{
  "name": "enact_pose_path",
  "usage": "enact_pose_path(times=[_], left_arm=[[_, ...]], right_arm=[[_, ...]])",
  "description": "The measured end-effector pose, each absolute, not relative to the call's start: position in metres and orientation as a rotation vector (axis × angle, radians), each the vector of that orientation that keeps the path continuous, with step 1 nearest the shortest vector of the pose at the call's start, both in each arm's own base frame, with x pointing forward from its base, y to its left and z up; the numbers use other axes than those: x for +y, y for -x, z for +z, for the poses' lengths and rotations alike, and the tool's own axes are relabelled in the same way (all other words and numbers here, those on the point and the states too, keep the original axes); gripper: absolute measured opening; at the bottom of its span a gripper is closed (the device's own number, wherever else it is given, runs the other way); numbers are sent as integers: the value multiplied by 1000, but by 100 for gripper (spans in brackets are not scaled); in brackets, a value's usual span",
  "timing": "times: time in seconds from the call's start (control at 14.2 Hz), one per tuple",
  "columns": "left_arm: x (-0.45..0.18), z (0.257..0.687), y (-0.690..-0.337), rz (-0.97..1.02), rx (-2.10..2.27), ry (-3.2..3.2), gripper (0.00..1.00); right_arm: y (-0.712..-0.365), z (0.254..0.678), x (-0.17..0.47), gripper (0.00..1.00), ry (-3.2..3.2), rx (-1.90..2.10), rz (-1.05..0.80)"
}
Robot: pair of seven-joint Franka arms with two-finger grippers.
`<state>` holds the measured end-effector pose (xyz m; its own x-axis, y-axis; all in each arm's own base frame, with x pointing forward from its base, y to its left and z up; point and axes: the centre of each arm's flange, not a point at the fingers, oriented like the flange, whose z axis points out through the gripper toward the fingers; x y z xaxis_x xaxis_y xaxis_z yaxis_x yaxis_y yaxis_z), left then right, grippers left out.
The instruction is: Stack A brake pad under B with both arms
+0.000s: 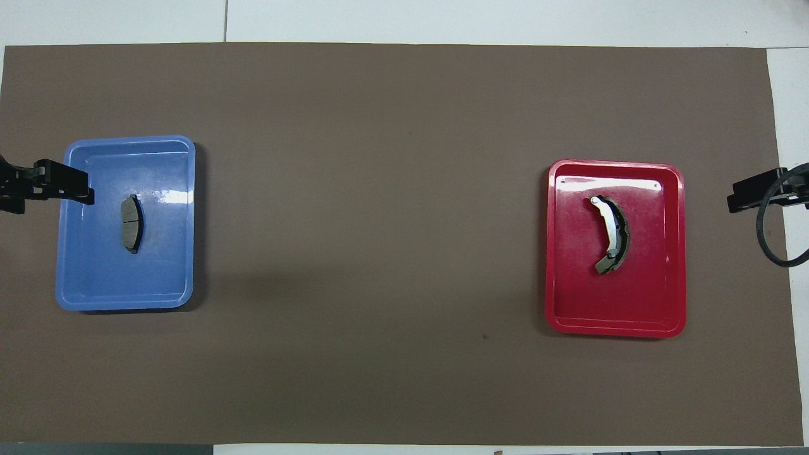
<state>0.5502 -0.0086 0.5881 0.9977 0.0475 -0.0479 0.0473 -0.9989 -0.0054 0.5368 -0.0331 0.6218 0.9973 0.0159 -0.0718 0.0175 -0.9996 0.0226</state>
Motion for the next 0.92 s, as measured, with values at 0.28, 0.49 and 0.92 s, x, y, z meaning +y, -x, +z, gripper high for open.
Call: enact_pose_path(times=[0.28, 0.49, 0.92], left_arm=[[-9, 589, -550, 72, -74, 3136, 99], [-9, 589, -551, 60, -74, 3136, 99], [-9, 589, -551, 58, -74, 3136, 99]], right_arm=[[-537, 622, -33, 99, -3116, 26, -112], [-537, 621, -33, 99, -3116, 26, -114], [-529, 601, -33, 99, -3118, 28, -137]])
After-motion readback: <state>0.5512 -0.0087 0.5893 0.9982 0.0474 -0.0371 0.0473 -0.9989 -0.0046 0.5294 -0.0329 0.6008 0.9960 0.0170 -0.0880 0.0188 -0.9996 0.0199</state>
